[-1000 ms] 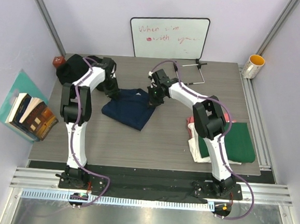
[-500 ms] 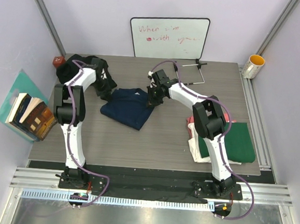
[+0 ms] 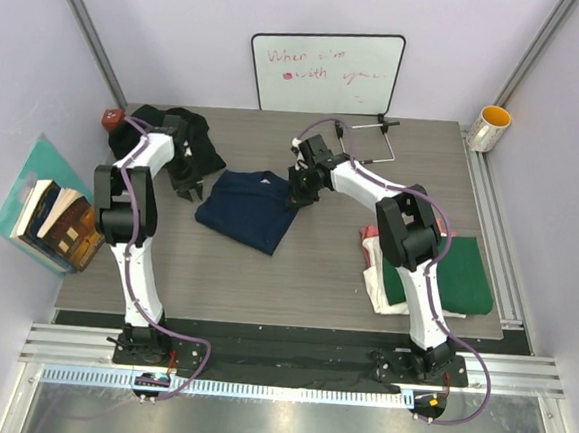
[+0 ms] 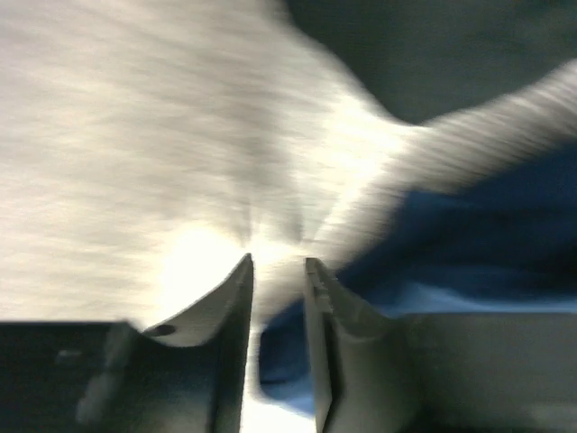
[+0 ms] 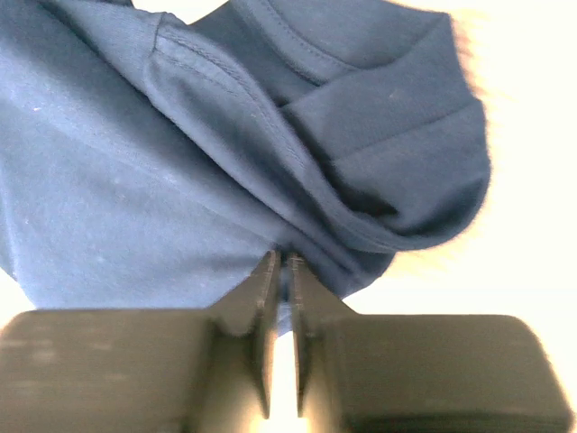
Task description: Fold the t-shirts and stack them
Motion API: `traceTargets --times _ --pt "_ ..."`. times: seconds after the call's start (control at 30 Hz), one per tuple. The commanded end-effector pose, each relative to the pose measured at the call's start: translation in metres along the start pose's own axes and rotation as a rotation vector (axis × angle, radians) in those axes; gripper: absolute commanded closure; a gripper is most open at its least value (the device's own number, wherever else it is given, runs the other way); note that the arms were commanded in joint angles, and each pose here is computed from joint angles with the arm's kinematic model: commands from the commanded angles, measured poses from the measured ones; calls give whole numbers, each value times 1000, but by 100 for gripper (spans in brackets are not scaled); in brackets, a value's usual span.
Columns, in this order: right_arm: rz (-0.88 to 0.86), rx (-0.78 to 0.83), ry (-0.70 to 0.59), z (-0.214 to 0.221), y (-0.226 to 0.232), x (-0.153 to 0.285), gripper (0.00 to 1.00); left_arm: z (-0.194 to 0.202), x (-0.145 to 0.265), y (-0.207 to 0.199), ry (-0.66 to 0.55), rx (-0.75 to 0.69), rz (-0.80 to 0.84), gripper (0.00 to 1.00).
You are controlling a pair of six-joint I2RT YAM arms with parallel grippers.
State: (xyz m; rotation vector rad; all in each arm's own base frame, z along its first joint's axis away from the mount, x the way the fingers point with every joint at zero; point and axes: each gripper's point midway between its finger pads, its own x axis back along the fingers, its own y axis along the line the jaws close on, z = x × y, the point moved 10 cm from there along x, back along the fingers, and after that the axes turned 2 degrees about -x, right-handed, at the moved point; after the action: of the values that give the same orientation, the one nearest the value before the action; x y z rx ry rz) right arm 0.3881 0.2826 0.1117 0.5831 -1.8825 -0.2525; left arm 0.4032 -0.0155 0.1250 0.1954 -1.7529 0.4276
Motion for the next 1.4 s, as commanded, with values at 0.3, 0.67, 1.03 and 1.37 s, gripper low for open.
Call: traceTargets --times 0.3,0.67,1.03,1.37 --pt "113 -49 -98 0 -17 99 64 -7 46 48 -94 101 25 57" --pt "-57 -67 -112 3 5 126 64 -2 22 11 7 61 424 53" --pt "-149 -70 14 0 17 53 70 3 -26 9 123 143 605 43" --pt "67 -86 215 35 -15 8 75 15 -51 3 222 180 908 41"
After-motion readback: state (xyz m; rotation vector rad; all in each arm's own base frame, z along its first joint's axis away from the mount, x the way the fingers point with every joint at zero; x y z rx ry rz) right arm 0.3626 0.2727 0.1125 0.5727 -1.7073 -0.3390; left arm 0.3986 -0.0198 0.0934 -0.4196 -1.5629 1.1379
